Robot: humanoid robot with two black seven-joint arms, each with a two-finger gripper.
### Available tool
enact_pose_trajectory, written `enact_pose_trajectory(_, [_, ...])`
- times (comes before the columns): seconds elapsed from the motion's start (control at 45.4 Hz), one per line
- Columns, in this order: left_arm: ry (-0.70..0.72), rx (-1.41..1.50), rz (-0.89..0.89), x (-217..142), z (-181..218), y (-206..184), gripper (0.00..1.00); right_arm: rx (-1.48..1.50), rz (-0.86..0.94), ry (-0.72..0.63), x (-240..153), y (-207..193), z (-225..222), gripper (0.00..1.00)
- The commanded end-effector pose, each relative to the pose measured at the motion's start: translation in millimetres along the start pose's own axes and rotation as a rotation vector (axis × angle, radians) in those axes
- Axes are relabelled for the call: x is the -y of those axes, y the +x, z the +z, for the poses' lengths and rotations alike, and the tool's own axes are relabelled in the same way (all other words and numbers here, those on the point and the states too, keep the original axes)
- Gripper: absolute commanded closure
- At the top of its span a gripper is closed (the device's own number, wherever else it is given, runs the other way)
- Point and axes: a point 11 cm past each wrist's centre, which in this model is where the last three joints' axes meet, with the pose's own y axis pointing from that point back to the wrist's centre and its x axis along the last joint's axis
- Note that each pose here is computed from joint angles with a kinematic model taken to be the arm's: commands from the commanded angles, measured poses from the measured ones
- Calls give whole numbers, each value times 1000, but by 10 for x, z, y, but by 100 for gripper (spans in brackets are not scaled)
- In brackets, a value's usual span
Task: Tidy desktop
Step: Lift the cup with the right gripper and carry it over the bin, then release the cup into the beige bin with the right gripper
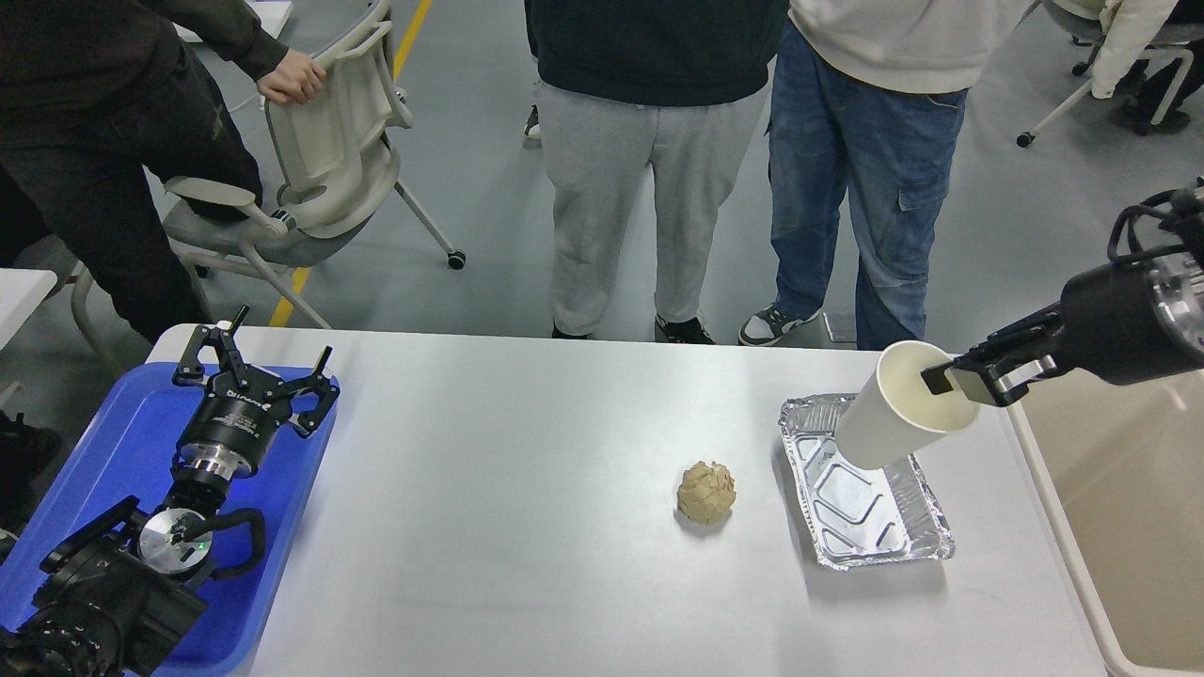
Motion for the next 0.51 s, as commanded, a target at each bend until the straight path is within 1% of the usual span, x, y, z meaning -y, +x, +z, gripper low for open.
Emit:
enact_pose_trajectory(0.0, [0, 0, -1, 4, 2, -3, 0, 84, 62, -65, -267, -91, 235, 100])
enact_pose_trajectory(0.088, [0, 0, -1, 4, 2, -3, 0, 192, 134, -147, -432, -272, 606, 100])
enact_pose_trajectory(0.198, [0, 0, 1, -2, -1, 2, 0, 406, 262, -217, -609, -500, 1087, 100])
enact_pose_trajectory(0.331, [0, 0, -1, 4, 2, -3, 0, 710, 438, -295, -819, -957, 1575, 100])
enact_pose_trajectory(0.485, [0, 0, 1, -2, -1, 2, 0, 1020, 612, -375, -830, -1550, 1927, 100])
